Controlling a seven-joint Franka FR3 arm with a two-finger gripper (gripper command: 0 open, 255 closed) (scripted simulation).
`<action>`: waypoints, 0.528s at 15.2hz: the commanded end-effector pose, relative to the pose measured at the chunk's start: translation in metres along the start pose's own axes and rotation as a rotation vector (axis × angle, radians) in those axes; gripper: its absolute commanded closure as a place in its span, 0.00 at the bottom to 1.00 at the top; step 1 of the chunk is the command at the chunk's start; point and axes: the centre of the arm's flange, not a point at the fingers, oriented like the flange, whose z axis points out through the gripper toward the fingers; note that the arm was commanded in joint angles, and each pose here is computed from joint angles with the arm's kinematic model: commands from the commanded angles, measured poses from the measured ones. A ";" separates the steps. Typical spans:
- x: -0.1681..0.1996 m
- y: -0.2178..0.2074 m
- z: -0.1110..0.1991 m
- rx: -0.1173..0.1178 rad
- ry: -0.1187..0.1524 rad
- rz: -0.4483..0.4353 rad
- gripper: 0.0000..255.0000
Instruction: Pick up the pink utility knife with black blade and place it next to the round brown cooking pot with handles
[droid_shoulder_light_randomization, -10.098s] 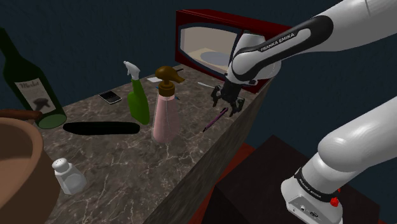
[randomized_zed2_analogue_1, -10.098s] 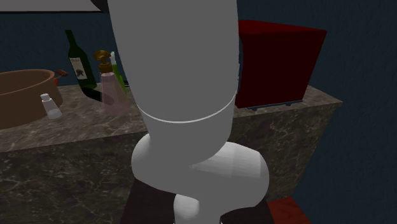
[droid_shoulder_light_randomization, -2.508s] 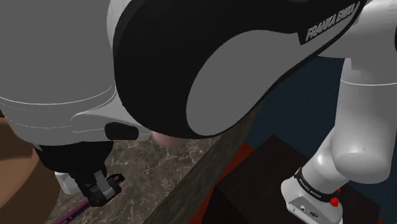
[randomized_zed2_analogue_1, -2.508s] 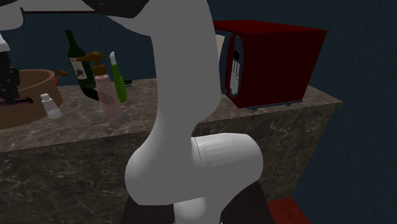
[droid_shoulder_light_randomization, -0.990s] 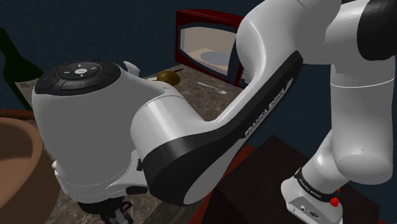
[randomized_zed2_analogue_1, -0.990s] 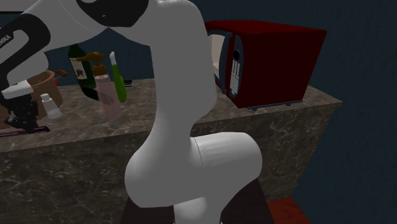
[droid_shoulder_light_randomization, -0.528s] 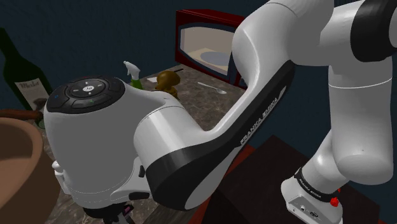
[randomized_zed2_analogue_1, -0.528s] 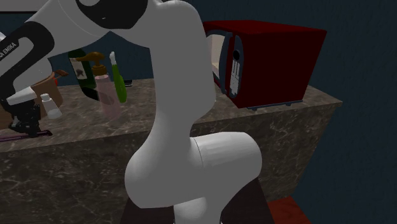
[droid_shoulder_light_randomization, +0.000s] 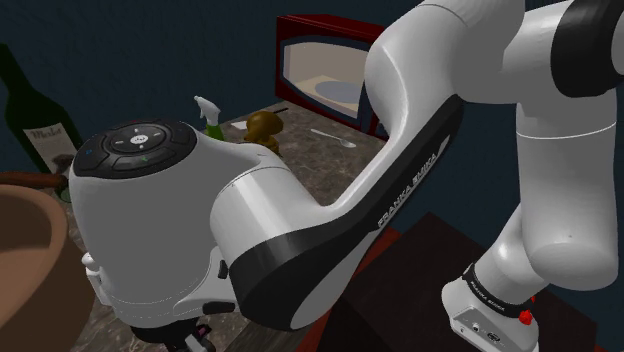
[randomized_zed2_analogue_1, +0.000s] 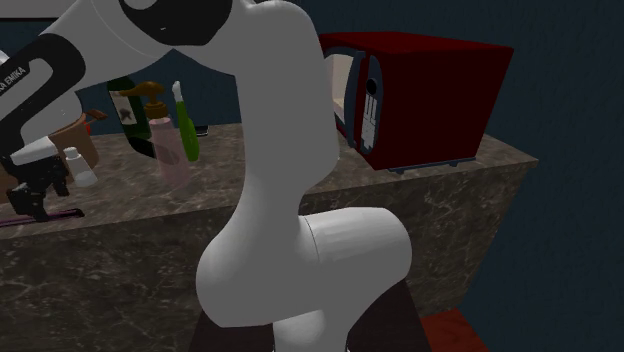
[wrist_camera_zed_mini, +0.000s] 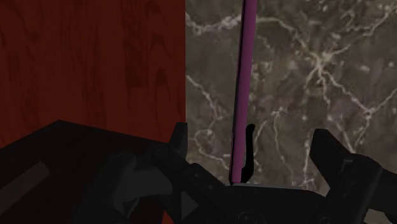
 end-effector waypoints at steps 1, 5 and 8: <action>0.000 0.000 0.000 0.000 0.000 0.000 0.00; 0.000 0.000 -0.050 0.000 0.000 0.000 0.00; 0.000 0.000 -0.050 0.000 0.000 0.000 0.00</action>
